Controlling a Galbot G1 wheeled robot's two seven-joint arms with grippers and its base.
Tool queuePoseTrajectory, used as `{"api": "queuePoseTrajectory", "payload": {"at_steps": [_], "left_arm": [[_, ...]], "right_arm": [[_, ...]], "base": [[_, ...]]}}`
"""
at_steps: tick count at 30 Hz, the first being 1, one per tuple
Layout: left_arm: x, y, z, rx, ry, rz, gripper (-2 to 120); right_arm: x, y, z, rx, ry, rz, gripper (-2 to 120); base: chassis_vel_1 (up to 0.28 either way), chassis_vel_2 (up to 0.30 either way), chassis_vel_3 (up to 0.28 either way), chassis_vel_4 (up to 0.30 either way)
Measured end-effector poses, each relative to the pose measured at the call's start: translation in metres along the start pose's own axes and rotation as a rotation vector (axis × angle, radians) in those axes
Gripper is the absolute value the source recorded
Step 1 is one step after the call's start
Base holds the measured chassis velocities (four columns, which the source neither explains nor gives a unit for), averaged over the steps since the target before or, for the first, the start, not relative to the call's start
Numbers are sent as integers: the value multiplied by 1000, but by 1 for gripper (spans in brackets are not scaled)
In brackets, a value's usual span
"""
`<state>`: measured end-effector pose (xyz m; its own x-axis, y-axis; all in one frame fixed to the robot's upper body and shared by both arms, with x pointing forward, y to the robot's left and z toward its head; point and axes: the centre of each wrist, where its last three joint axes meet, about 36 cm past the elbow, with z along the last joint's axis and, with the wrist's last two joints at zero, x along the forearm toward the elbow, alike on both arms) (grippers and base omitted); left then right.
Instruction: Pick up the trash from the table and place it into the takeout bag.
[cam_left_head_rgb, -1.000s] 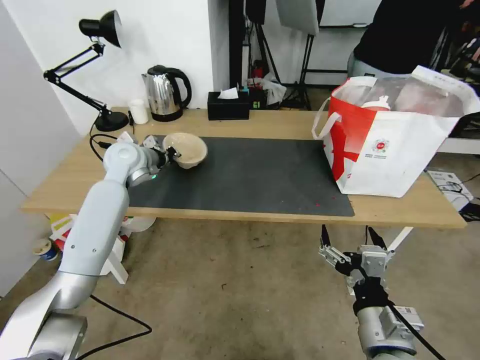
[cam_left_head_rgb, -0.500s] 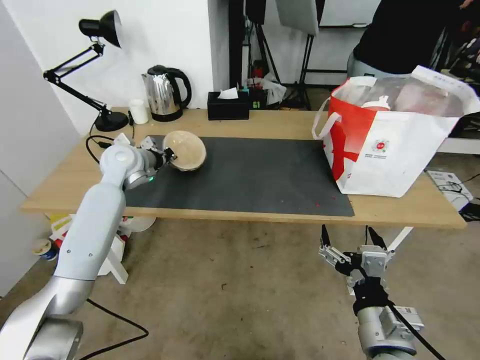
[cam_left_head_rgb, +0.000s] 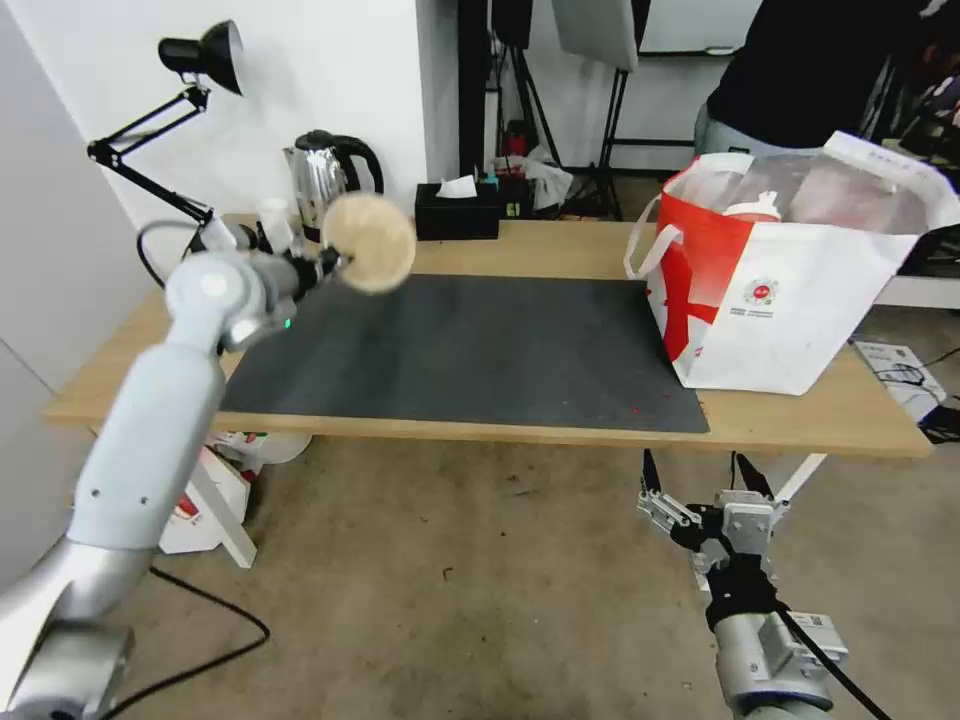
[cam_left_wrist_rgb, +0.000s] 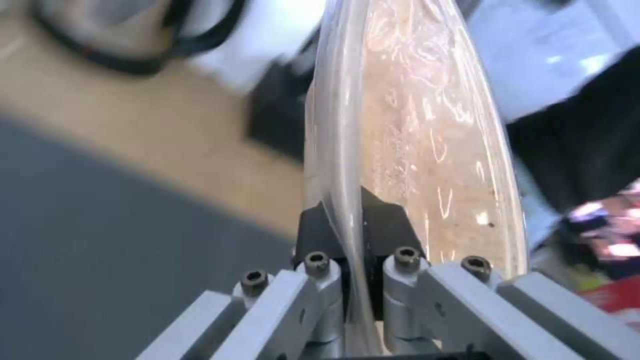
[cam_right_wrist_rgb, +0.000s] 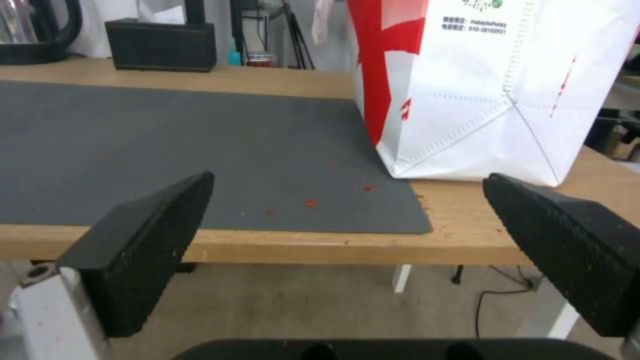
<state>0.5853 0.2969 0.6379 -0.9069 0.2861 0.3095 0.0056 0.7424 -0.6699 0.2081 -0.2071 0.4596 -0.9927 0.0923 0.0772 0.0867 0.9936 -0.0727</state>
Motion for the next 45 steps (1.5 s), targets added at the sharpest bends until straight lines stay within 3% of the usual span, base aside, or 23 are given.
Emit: {"api": "queuePoseTrajectory", "payload": {"at_steps": [3,4,6,8,10,11,13,18,26,29,31,41,43,45], "left_arm": [[-3,-32,-23,-43,-51,136,0],[-3,-32,-23,-43,-51,136,0],[-10,-49,-34,-61,-76,221,0],[-13,-55,-37,-66,-85,254,0],[-20,-81,-48,-97,-105,348,0],[-20,-81,-48,-97,-105,348,0],[-37,-116,-64,-141,-138,415,0],[-67,-143,-74,-180,-167,491,0],[-128,-190,-46,-228,-155,706,0],[-133,-194,-42,-230,-155,722,0],[-149,-209,-25,-225,-162,760,0],[-160,-215,-12,-223,-163,789,0],[-177,-220,8,-239,-165,826,0],[-183,-224,15,-249,-163,842,0]], "right_arm": [[0,0,0,0,0,0,100],[0,0,0,0,0,0,100],[0,0,0,0,0,0,100],[0,0,0,0,0,0,100],[0,0,0,0,0,0,100],[0,0,0,0,0,0,100],[0,0,0,0,0,0,100],[0,0,0,0,0,0,100],[0,0,0,0,0,0,100],[0,0,0,0,0,0,100],[0,0,0,0,0,0,100],[0,0,0,0,0,0,100],[0,0,0,0,0,0,100],[0,0,0,0,0,0,100]], "base": [[0,0,0,0],[0,0,0,0],[0,0,0,0],[0,0,0,0],[0,0,0,0],[0,0,0,0],[0,0,0,0],[0,0,0,0],[0,0,0,0],[0,0,0,0],[0,0,0,0],[0,0,0,0],[0,0,0,0],[0,0,0,0]]}}
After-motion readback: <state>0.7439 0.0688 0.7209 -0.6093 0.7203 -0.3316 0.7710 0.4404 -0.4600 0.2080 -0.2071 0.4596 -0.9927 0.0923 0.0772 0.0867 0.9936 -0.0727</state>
